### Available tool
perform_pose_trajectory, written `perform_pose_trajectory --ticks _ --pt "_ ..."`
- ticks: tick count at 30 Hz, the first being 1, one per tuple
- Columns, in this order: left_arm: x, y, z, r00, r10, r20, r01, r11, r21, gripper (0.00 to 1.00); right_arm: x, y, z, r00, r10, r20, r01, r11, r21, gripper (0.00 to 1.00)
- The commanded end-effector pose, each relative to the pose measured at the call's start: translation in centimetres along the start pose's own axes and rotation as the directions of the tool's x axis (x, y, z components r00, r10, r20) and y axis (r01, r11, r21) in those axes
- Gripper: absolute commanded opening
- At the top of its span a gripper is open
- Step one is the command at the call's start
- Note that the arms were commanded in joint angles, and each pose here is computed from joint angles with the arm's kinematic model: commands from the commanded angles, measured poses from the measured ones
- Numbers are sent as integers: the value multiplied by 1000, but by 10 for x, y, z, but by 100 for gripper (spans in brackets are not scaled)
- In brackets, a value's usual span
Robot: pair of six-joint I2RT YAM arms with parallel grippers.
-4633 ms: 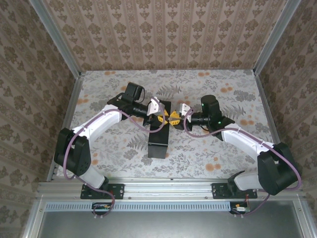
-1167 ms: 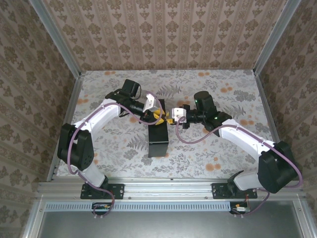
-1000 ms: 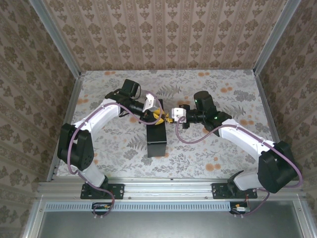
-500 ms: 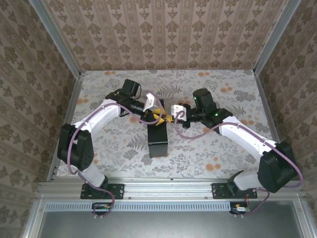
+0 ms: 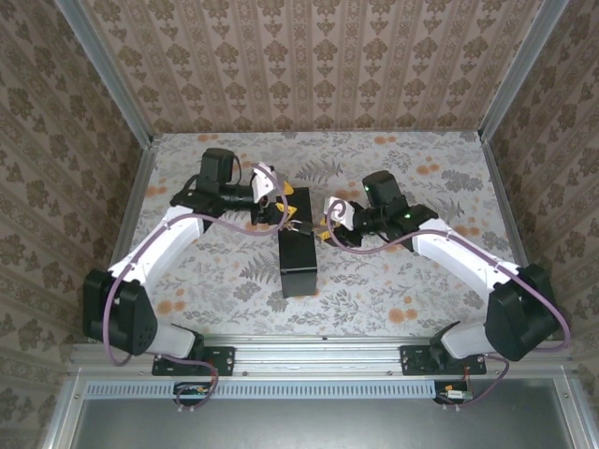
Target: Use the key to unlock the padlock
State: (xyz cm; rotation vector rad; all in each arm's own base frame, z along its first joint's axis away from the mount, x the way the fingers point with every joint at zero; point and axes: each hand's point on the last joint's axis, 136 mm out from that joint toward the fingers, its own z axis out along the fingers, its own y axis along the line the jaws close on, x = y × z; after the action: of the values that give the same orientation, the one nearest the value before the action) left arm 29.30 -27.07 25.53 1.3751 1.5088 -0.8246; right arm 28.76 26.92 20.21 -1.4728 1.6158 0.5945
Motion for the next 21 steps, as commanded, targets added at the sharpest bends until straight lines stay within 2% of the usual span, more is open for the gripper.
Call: perform_pose_trajectory --ticks 1,5,10,21 --pt "8 45 -15 981 -193 -8 182 940 -290 53 -43 8 -20 993 -67 97 66 998 19 41" --pt "23 45 -15 932 -361 -16 337 886 -319 54 -49 20 -11 985 -148 86 149 989 -3 46" --pt "50 50 -20 887 -459 -56 396 817 -420 53 -46 14 5 979 -204 13 205 979 -18 50" --pt "70 42 -11 861 -497 -105 421 814 -400 53 -17 6 37 967 -198 -158 187 979 -77 50"
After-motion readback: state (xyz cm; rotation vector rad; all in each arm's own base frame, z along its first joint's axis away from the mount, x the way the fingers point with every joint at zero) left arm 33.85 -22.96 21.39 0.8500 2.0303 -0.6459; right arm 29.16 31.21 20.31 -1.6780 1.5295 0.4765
